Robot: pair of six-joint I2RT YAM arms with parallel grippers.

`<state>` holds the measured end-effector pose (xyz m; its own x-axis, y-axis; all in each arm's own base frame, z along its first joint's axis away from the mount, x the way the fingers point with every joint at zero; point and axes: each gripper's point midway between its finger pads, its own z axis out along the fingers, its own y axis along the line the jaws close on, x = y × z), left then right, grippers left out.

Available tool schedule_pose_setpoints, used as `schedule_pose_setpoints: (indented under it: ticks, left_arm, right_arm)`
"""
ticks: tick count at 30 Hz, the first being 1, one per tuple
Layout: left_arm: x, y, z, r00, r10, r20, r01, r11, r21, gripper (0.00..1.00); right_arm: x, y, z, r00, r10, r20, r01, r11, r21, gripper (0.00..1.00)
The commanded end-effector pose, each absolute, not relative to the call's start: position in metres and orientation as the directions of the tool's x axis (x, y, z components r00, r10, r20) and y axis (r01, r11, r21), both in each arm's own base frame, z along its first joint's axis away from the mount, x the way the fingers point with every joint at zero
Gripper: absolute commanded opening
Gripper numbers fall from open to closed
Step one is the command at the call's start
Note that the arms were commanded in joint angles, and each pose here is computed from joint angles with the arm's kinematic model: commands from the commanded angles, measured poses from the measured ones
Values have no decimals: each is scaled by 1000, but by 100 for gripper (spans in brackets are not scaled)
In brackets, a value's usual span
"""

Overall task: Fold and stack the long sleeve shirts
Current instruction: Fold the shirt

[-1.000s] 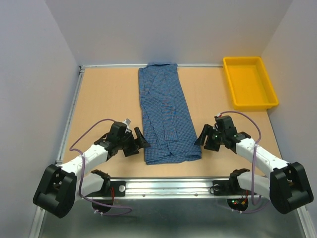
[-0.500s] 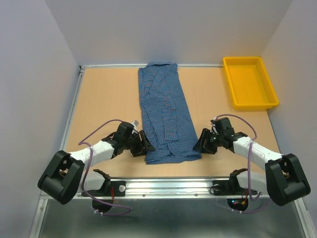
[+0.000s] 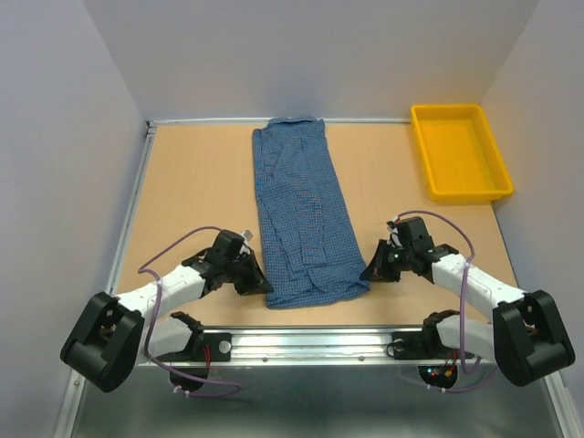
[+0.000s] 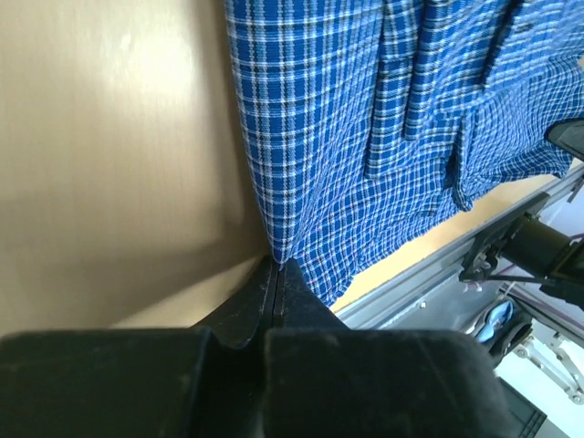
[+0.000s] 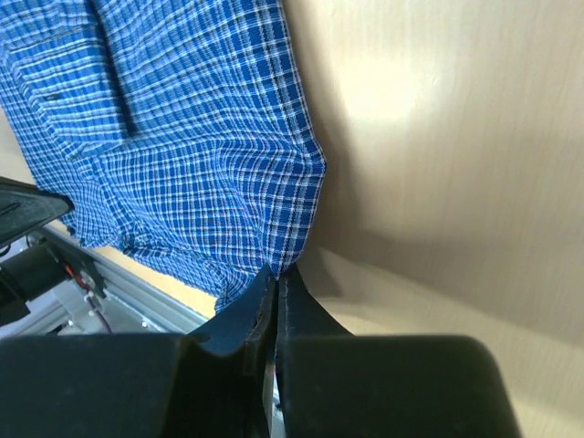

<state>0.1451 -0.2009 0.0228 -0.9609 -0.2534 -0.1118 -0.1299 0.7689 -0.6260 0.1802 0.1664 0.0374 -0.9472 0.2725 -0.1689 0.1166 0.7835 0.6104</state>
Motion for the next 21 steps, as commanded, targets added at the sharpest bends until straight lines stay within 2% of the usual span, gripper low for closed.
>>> schedule_pose_setpoints:
  ticks: [1, 5, 11, 17, 21]
  left_arm:
    - [134, -194, 36, -967, -228, -112, -115, 787, -606, 0]
    - [121, -191, 42, -969, -228, -92, -123, 773, -623, 0]
    - [127, -195, 72, -962, -240, -129, -99, 749, -655, 0]
    - [175, -203, 105, -939, -254, -230, -45, 757, -652, 0]
    - [219, -204, 122, -920, -269, -286, -17, 755, -656, 0]
  right_arm:
    - [169, 167, 50, -959, 228, -171, 76, 784, 616, 1]
    - [158, 171, 61, -968, 203, -145, 63, 762, 644, 0]
    - [177, 175, 100, -957, 189, -218, 3, 761, 648, 1]
    - [230, 187, 146, -923, 182, -340, -84, 766, 637, 1]
    - [269, 197, 156, -918, 169, -359, -99, 778, 620, 0]
